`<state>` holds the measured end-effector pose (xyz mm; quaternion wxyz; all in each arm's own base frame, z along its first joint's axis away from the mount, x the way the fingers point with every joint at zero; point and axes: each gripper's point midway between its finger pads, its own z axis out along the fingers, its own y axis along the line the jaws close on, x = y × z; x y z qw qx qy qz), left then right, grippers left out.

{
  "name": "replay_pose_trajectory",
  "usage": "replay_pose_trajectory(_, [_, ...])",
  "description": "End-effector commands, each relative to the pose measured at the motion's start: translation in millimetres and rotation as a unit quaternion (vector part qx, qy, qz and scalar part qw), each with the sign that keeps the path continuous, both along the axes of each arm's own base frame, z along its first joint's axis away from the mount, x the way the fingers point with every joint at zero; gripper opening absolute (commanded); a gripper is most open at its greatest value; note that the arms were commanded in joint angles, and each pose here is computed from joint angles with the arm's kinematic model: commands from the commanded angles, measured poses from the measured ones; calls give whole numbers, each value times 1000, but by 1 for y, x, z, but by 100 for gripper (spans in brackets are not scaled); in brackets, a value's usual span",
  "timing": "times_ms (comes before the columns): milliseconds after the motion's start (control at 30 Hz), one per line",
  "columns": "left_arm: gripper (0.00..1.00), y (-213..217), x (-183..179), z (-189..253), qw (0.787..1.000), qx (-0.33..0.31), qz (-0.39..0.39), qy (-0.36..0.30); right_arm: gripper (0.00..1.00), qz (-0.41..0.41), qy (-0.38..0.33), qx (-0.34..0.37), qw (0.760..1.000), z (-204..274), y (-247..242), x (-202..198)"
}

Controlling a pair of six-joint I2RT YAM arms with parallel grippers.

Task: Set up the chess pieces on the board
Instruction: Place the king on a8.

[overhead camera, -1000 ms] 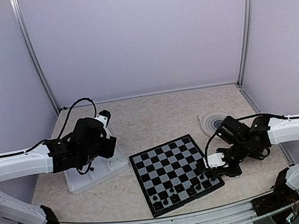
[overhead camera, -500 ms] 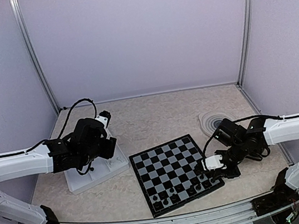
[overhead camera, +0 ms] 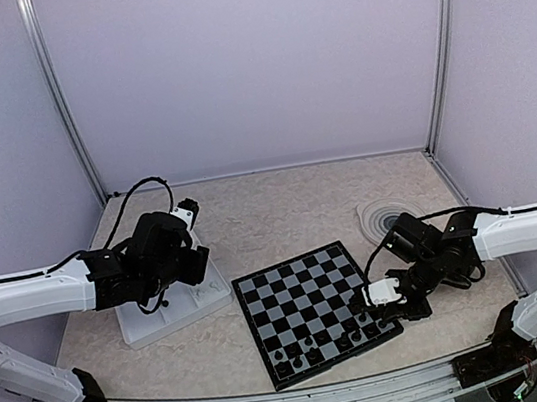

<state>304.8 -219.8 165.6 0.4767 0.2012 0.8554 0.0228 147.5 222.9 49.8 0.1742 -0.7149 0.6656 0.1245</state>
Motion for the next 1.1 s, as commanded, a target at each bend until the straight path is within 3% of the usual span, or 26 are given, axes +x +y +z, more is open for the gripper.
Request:
replay_pose_trajectory(0, [67, -2, 5, 9, 1000, -13, 8, -6, 13, 6, 10, -27, 1000, -7, -9, -8])
replay_pose_trajectory(500, [67, 0, 7, 10, 999, -31, 21, 0, 26, 2, 6, 0, 1000, 14, 3, -4])
replay_pose_trajectory(667, [65, 33, 13, -4, 988, -95, 104, 57, 29, -12, -13, 25, 1000, 33, 6, 7])
replay_pose_trajectory(900, [52, 86, 24, -34, 960, -176, 169, 140, 34, -84, -39, 161, 983, 85, 22, 60])
replay_pose_trajectory(1067, [50, 97, 34, -50, 954, -161, 173, 187, 34, -102, -66, 174, 977, 85, 25, 85])
